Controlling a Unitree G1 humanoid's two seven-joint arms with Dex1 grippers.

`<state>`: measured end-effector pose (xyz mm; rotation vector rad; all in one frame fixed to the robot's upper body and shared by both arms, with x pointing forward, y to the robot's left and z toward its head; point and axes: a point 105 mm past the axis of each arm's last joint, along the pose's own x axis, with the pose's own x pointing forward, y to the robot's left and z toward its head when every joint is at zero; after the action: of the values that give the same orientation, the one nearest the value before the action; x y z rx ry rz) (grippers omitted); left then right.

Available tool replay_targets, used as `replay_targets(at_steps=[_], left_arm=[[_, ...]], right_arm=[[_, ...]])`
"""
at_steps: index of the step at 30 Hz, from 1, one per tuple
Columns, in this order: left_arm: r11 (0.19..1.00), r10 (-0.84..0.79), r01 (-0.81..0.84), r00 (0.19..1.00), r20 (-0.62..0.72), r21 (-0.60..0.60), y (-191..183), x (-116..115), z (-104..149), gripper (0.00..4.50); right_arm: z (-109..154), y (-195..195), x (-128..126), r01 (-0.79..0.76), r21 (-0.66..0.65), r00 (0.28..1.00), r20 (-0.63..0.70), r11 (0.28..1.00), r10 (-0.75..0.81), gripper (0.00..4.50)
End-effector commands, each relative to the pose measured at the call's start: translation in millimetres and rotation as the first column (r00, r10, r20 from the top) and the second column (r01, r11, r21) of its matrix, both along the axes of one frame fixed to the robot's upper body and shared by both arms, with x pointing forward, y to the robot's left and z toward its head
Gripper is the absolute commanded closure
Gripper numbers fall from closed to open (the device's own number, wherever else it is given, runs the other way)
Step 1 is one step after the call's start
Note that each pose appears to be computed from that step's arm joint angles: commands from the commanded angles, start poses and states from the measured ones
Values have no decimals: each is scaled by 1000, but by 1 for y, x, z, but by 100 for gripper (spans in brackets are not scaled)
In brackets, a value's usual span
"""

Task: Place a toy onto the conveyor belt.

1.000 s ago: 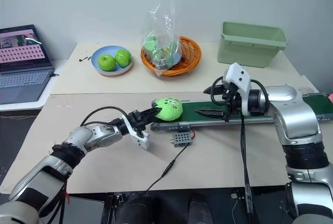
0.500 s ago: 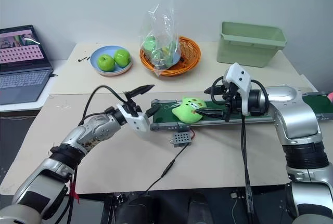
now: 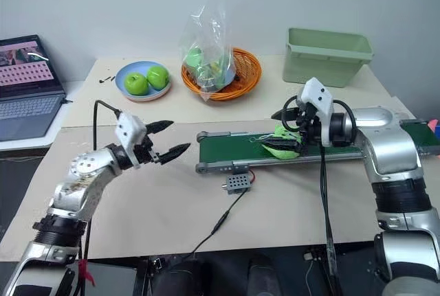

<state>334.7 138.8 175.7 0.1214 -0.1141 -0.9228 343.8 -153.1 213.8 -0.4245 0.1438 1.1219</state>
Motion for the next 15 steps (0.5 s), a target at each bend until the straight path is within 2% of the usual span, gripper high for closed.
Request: replay_targets(at_steps=[1,5,15], left_arm=[[997,-25,26,1000,12,-66,1,-5,28,4],[994,-3,2,1000,-6,-111,8,-3,38,4],[990,-55,44,995,-85,-134,3,-9,36,4]], right_arm=[[15,10,2,-51,-2,997,62,999,51,0],[14,13,2,-90,-24,994,58,996,92,0],[17,18,2,-117,-9,991,62,993,118,0]])
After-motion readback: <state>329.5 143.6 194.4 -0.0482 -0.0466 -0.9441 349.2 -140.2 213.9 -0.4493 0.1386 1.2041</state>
